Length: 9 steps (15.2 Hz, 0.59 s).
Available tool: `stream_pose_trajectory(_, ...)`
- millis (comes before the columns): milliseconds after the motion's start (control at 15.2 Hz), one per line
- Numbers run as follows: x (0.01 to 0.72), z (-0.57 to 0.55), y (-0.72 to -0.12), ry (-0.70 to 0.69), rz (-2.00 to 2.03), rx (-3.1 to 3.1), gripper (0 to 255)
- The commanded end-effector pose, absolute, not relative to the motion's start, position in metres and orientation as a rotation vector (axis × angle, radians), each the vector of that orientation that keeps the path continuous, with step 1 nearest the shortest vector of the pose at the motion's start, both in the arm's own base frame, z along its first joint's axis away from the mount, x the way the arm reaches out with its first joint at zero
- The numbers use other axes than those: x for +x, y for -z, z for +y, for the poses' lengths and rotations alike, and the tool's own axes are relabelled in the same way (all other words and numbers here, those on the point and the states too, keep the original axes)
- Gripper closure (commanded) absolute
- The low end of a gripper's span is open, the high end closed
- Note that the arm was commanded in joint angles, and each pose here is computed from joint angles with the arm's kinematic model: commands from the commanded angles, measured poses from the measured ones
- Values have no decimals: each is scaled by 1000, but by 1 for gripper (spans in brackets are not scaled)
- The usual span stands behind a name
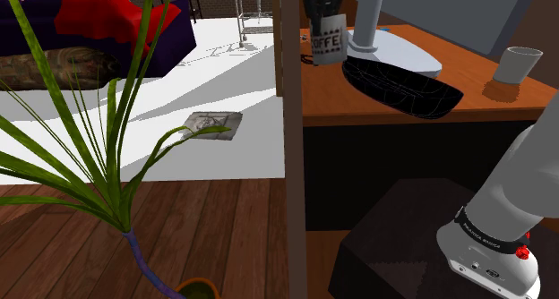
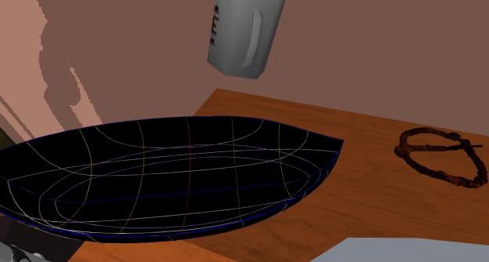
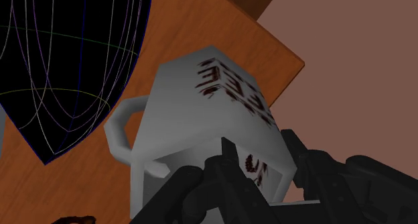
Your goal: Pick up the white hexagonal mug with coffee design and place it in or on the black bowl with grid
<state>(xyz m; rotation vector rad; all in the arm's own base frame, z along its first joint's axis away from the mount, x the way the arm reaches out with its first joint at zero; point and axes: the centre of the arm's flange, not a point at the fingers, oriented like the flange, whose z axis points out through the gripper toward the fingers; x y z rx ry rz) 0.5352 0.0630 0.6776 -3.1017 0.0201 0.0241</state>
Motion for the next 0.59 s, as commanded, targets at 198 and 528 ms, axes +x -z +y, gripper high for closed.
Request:
stream_pose_trajectory(198, 535, 63, -704, -24, 20, -3102, 255)
stream_pose_trajectory(528, 535, 63, -726, -24, 20, -3102, 255)
